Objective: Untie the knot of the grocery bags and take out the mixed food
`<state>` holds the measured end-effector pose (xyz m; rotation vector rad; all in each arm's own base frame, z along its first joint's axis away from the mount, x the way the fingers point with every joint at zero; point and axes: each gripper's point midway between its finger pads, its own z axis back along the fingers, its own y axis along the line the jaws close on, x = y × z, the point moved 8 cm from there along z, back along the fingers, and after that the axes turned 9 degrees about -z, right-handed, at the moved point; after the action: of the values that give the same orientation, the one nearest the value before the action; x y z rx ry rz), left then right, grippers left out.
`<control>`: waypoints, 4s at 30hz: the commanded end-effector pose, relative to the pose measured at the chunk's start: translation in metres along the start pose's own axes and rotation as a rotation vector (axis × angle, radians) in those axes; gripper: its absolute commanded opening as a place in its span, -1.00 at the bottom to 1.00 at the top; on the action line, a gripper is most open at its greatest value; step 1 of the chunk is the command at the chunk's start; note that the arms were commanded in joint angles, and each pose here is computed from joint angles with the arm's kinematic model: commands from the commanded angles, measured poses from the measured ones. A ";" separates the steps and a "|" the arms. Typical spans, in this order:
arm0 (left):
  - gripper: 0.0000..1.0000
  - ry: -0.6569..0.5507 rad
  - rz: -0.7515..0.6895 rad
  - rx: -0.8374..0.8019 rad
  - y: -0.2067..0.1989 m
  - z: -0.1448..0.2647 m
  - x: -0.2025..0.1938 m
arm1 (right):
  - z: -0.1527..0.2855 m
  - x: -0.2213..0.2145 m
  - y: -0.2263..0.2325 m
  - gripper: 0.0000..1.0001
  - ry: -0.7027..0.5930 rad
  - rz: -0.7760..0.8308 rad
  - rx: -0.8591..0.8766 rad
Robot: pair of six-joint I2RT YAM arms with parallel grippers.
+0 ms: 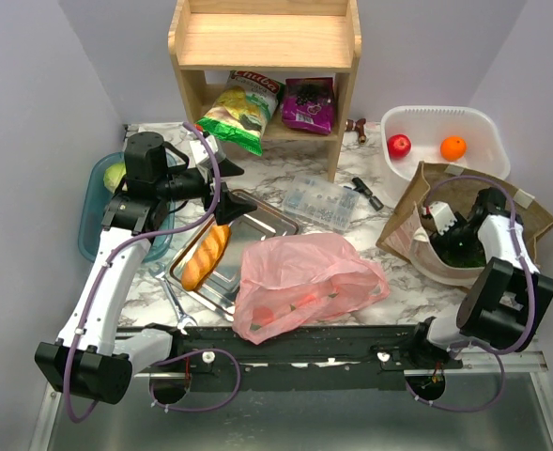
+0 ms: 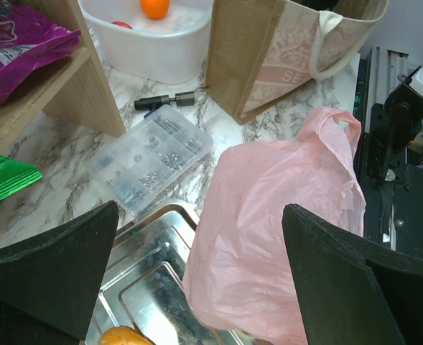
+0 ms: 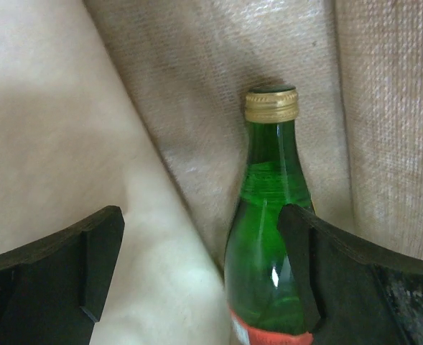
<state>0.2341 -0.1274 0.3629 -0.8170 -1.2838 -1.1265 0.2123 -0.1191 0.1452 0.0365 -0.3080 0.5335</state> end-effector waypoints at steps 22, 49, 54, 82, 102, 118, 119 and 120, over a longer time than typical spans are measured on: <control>0.97 0.018 0.021 -0.020 0.011 -0.008 -0.001 | -0.022 0.011 -0.002 -0.99 -0.137 0.053 0.017; 0.97 0.008 0.014 -0.055 0.008 -0.014 -0.010 | 0.126 0.100 -0.019 -0.99 -0.581 -0.142 0.178; 0.97 0.001 0.014 -0.063 0.007 -0.015 -0.018 | 0.135 0.111 -0.026 -0.99 -0.595 -0.205 0.207; 0.97 -0.036 -0.148 -0.163 0.006 -0.058 0.009 | 0.245 0.150 -0.008 -0.99 -0.947 -0.226 0.078; 0.97 -0.042 -0.140 -0.144 0.002 -0.059 0.011 | 0.289 0.217 0.005 -0.99 -1.095 -0.141 0.210; 0.97 -0.012 -0.144 -0.130 -0.002 -0.054 0.007 | 0.296 0.307 0.121 -0.99 -1.146 0.111 0.447; 0.97 -0.012 -0.144 -0.131 -0.002 -0.053 0.006 | 0.301 0.314 0.131 -0.99 -1.161 0.130 0.465; 0.97 -0.011 -0.144 -0.131 -0.003 -0.053 0.006 | 0.306 0.319 0.137 -0.99 -1.183 0.146 0.475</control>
<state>0.2530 -0.1823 0.3590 -0.8613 -1.2931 -1.3258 0.3289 0.0889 0.4708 0.7581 -1.1323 0.5605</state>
